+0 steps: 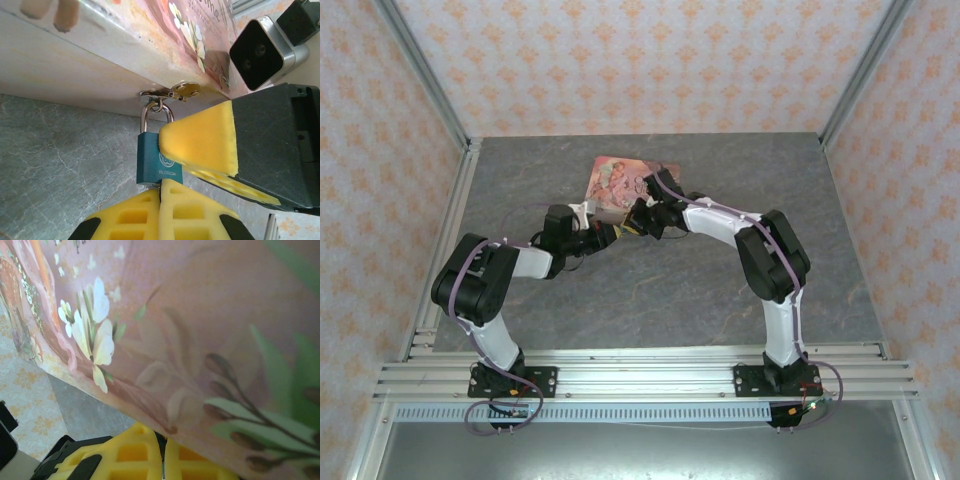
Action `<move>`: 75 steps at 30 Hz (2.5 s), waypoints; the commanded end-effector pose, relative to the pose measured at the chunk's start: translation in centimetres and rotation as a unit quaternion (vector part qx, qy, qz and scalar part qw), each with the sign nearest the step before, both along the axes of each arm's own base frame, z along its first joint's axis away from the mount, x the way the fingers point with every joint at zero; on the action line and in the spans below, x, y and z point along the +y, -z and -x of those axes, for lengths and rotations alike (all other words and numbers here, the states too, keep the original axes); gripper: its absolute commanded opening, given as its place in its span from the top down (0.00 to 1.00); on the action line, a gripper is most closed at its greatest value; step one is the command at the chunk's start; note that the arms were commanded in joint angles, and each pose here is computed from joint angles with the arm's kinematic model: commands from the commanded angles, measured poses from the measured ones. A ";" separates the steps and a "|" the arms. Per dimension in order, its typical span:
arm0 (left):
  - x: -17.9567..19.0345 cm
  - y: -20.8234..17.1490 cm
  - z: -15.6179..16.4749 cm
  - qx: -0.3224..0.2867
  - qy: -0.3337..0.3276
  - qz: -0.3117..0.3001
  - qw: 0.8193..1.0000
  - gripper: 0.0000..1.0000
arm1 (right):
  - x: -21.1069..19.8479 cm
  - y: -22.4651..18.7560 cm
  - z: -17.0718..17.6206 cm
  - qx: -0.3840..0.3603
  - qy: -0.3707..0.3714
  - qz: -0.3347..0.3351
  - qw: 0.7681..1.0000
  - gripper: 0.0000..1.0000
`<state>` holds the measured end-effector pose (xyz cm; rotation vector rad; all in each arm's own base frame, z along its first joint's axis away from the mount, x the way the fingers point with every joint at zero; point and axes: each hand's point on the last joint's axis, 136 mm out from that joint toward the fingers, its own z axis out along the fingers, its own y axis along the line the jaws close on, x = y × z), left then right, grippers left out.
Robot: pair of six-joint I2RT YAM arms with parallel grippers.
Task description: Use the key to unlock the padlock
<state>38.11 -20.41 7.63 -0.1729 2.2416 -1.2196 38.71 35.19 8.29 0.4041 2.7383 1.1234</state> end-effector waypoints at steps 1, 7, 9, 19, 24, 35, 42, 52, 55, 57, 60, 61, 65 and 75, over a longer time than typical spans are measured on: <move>-1.3 -0.2 1.0 -0.008 0.039 -0.028 0.999 1.00 | 0.5 1.6 2.4 0.078 0.017 -0.010 0.997 1.00; -1.4 -0.8 1.6 -0.040 0.058 -0.095 0.993 1.00 | 1.0 1.7 2.5 0.083 0.026 -0.026 0.996 1.00; -1.3 -1.1 1.9 -0.053 0.064 -0.123 0.989 1.00 | 1.2 1.5 2.4 0.084 0.031 -0.038 0.995 1.00; 0.4 -0.8 1.1 -0.002 0.010 -0.073 0.997 0.61 | 1.1 1.7 2.2 0.074 0.039 -0.046 0.995 1.00; 1.6 -1.4 1.0 0.031 -0.027 -0.020 0.999 0.60 | 0.8 2.0 2.3 0.073 0.043 -0.040 0.996 1.00; 2.0 -2.4 0.1 0.071 -0.060 0.075 0.993 0.62 | 0.5 2.4 2.5 0.072 0.041 -0.030 0.996 1.00; 1.7 -2.9 -0.6 0.079 -0.061 0.088 0.991 0.70 | 0.4 2.5 2.7 0.074 0.040 -0.029 0.996 1.00; 1.6 -2.0 -0.6 0.094 -0.061 0.090 0.990 0.70 | 0.8 2.2 2.3 0.074 0.047 -0.043 0.995 1.00; 1.4 -2.1 -0.8 0.095 -0.057 0.094 0.989 0.72 | 0.8 2.2 2.3 0.074 0.048 -0.044 0.995 1.00; 1.2 -2.1 -1.0 0.096 -0.055 0.096 0.989 0.72 | 0.8 2.2 2.3 0.075 0.049 -0.044 0.995 1.00; 1.0 -2.2 -1.3 0.093 -0.051 0.101 0.989 0.75 | 0.8 2.1 2.2 0.075 0.050 -0.046 0.995 1.00; 1.0 -2.3 -1.4 0.091 -0.051 0.101 0.989 0.76 | 0.8 2.1 2.2 0.075 0.050 -0.046 0.995 1.00; 0.8 -2.6 -1.8 0.086 -0.045 0.105 0.990 0.85 | 0.8 2.2 2.2 0.077 0.052 -0.047 0.995 1.00; 0.5 -1.6 -0.2 0.054 0.043 -0.041 0.997 1.00 | 1.2 1.9 2.3 0.084 0.045 -0.053 0.994 1.00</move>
